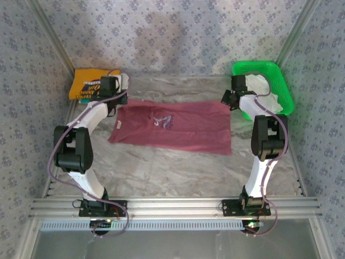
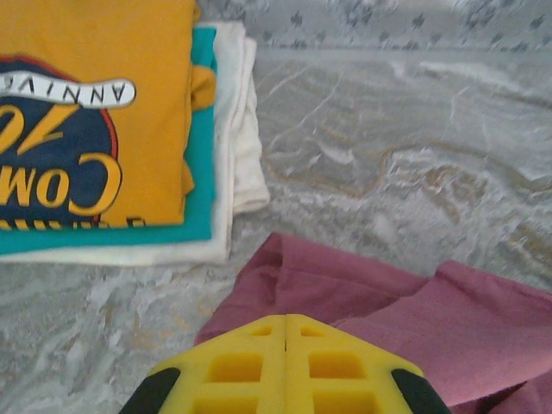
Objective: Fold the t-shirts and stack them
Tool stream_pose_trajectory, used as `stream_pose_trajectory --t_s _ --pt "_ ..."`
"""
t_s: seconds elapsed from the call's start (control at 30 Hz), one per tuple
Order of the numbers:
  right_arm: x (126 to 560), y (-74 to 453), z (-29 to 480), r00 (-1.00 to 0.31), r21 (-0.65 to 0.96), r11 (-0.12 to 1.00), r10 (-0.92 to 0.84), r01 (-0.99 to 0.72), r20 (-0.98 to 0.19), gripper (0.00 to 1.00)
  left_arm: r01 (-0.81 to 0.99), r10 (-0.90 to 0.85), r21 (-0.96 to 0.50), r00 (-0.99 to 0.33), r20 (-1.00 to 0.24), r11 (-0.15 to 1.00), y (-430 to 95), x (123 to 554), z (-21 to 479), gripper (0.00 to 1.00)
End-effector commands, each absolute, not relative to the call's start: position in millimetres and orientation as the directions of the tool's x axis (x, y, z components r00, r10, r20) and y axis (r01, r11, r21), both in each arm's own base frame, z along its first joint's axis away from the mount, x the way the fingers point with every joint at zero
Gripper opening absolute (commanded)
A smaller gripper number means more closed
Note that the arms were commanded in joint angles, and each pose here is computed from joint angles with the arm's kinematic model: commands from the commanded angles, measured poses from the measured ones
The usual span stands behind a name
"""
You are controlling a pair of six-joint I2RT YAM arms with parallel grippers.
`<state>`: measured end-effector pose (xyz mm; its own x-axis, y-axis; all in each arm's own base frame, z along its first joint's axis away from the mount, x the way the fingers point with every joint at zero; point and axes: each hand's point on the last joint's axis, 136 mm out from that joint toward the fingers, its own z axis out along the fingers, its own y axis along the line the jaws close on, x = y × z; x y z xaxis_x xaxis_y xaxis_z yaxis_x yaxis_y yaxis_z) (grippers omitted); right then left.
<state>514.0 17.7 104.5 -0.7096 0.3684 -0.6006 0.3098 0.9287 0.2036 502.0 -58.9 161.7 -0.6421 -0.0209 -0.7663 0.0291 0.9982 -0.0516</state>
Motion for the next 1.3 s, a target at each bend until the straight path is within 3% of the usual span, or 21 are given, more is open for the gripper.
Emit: stream_pose_trajectory --t_s 0.0,0.6,0.77,0.83,0.93,1.1,1.27 --pt "508.6 12.9 125.8 -0.675 0.183 0.932 0.354 0.314 -0.648 0.00 0.000 -0.036 -0.045 -0.596 -0.802 0.999 -52.9 501.1 180.1 0.00" --pt "457.8 26.5 106.7 -0.706 0.181 0.926 0.372 0.333 -0.603 0.00 -0.074 -0.112 -0.085 -0.621 -0.776 0.994 -41.0 441.8 166.0 0.00" --pt "428.6 26.5 83.7 -0.733 0.174 0.920 0.387 0.352 -0.559 0.11 -0.105 -0.141 -0.095 -0.653 -0.744 0.990 -41.3 414.7 141.1 0.00" --pt "417.5 24.0 79.1 -0.743 0.160 0.918 0.389 0.363 -0.545 0.27 -0.117 -0.157 -0.105 -0.664 -0.731 0.988 -40.5 402.2 132.5 0.18" --pt "407.3 25.9 77.8 -0.755 0.160 0.922 0.381 0.353 -0.533 0.28 -0.116 -0.181 -0.140 -0.670 -0.719 0.983 -44.8 384.8 126.0 0.33" --pt "405.1 33.7 89.9 -0.750 0.171 0.935 0.350 0.309 -0.562 0.36 -0.046 -0.142 -0.151 -0.672 -0.727 0.987 -55.6 379.1 128.8 0.38" --pt "421.8 64.9 109.4 -0.741 0.178 0.966 0.258 0.187 -0.621 0.37 0.074 -0.024 -0.115 -0.729 -0.684 0.991 -85.1 414.7 134.3 0.40"
